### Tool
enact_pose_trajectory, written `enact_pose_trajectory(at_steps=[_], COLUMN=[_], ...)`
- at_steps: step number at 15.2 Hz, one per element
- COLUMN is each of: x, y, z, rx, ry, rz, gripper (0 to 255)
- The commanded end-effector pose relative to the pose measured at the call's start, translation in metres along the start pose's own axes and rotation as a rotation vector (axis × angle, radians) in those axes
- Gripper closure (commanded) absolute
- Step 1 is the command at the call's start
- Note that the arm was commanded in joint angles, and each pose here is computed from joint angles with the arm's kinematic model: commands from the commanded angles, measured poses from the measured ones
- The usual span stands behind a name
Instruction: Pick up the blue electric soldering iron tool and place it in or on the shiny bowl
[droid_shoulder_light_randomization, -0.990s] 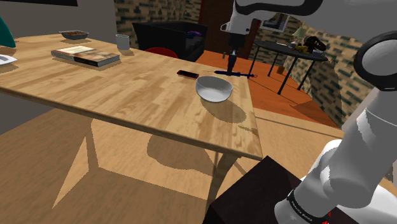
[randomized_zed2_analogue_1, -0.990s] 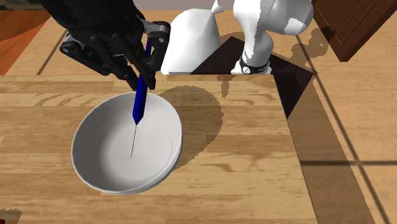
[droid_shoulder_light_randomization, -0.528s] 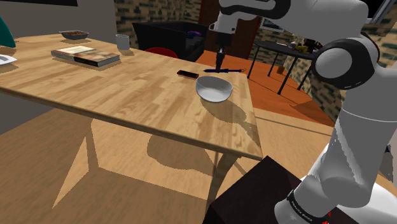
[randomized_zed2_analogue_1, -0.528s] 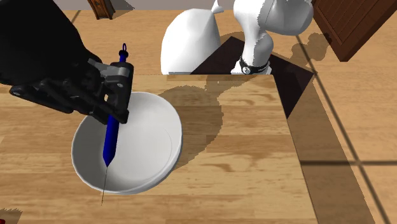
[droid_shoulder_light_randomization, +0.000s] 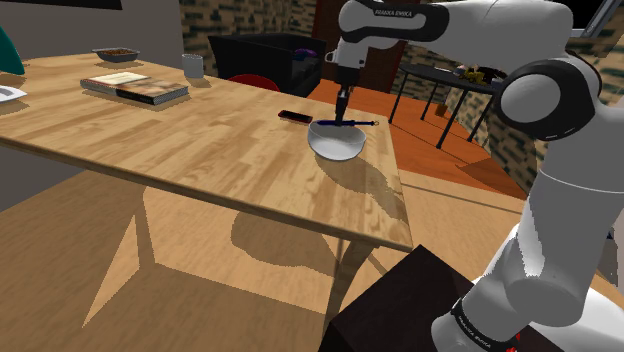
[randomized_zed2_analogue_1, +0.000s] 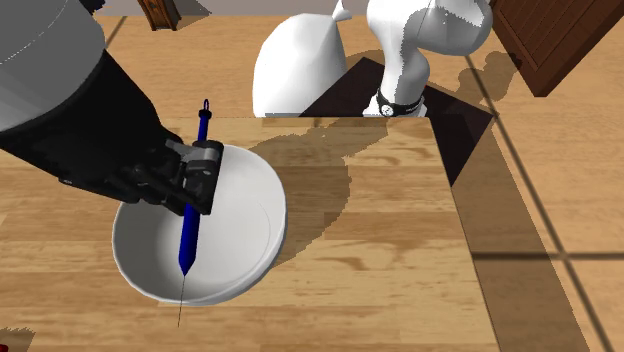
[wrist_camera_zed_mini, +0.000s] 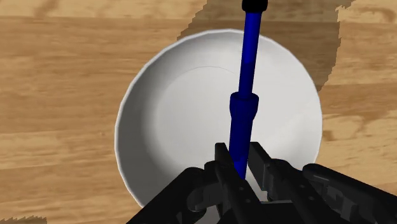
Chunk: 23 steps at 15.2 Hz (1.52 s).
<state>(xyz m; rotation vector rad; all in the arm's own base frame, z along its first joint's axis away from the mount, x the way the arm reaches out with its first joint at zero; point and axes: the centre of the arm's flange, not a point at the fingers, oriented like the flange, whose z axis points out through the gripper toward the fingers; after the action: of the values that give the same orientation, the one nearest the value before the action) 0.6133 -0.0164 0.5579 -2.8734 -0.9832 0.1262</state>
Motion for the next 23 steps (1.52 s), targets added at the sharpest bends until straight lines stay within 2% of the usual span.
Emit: enact_pose_trajectory(at_steps=[1,4,11,12,17,21,23], x=[0.001,0.001,0.001,0.001,0.001,0.001,0.001], y=[0.002,0.003,0.003,0.003,0.003,0.003,0.003], z=[0.011,0.023,0.023,0.023,0.023,-0.027,-0.027], rx=[0.0,0.0,0.0,0.0,0.0,0.0,0.0], ry=[0.0,0.0,0.0,0.0,0.0,0.0,0.0], rz=[0.0,0.0,0.0,0.0,0.0,0.0,0.0], gripper=[255,255,255,0,0,0,0])
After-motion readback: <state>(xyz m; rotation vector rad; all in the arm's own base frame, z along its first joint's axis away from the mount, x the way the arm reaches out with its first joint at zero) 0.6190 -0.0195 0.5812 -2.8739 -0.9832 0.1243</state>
